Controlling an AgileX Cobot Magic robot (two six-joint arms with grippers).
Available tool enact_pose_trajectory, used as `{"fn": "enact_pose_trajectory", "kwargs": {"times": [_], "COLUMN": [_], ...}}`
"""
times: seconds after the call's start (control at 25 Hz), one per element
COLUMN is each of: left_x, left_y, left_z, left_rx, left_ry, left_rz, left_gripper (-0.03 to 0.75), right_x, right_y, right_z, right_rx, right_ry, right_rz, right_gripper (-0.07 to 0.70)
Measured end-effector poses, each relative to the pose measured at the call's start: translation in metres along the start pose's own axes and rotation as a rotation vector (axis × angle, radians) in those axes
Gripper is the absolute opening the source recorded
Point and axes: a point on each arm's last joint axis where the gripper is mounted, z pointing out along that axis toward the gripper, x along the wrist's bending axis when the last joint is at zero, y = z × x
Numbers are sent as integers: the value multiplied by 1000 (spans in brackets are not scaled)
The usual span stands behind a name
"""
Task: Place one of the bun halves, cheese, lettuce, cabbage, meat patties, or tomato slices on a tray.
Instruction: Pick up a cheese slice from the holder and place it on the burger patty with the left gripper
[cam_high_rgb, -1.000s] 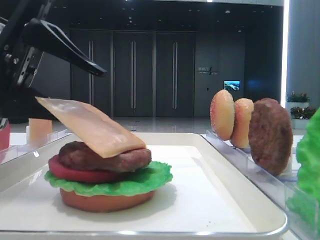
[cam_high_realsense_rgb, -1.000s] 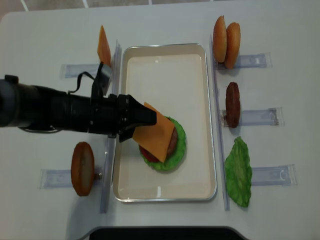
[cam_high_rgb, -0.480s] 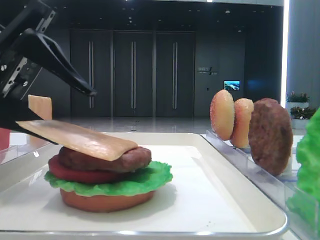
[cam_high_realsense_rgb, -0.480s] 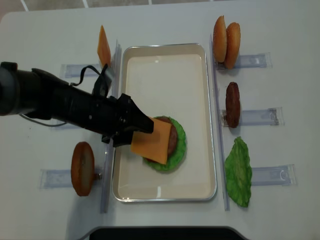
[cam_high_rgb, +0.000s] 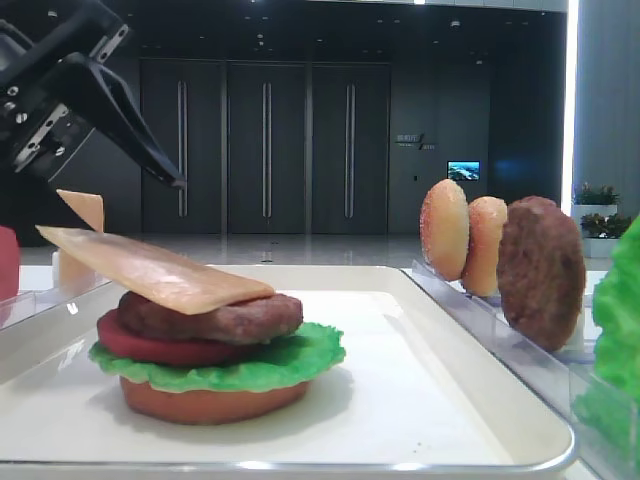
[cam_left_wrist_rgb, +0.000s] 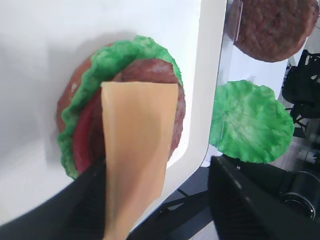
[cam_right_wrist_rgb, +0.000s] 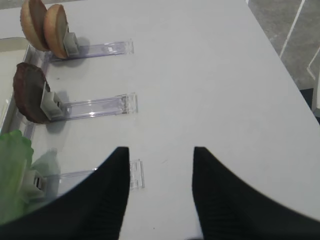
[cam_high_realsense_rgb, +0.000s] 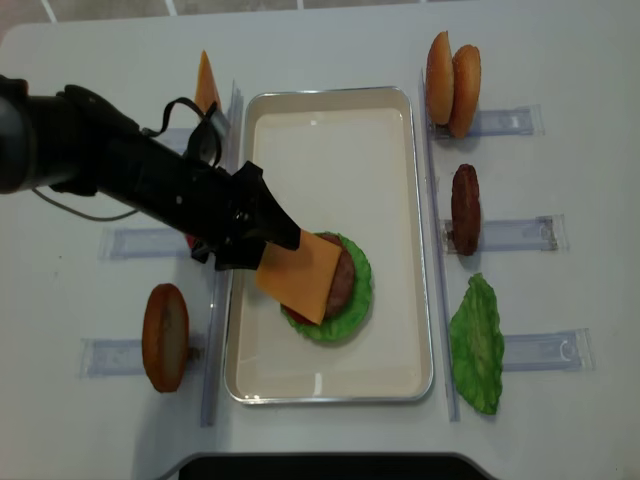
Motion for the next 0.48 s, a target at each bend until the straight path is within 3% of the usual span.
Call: {"fn": "enact_pose_trajectory", "kwargs": {"times": [0.48], "left_x": [-41], "left_y": [-1], "left_z": [26], "left_rx": [74], "left_ry": [133], "left_rz": [103], "left_gripper": [450], "right_x": [0], "right_y": [0], "right_z": [0], "right_rx": [0], "right_ry": [0], "right_rz": [0], "right_gripper": [290]}}
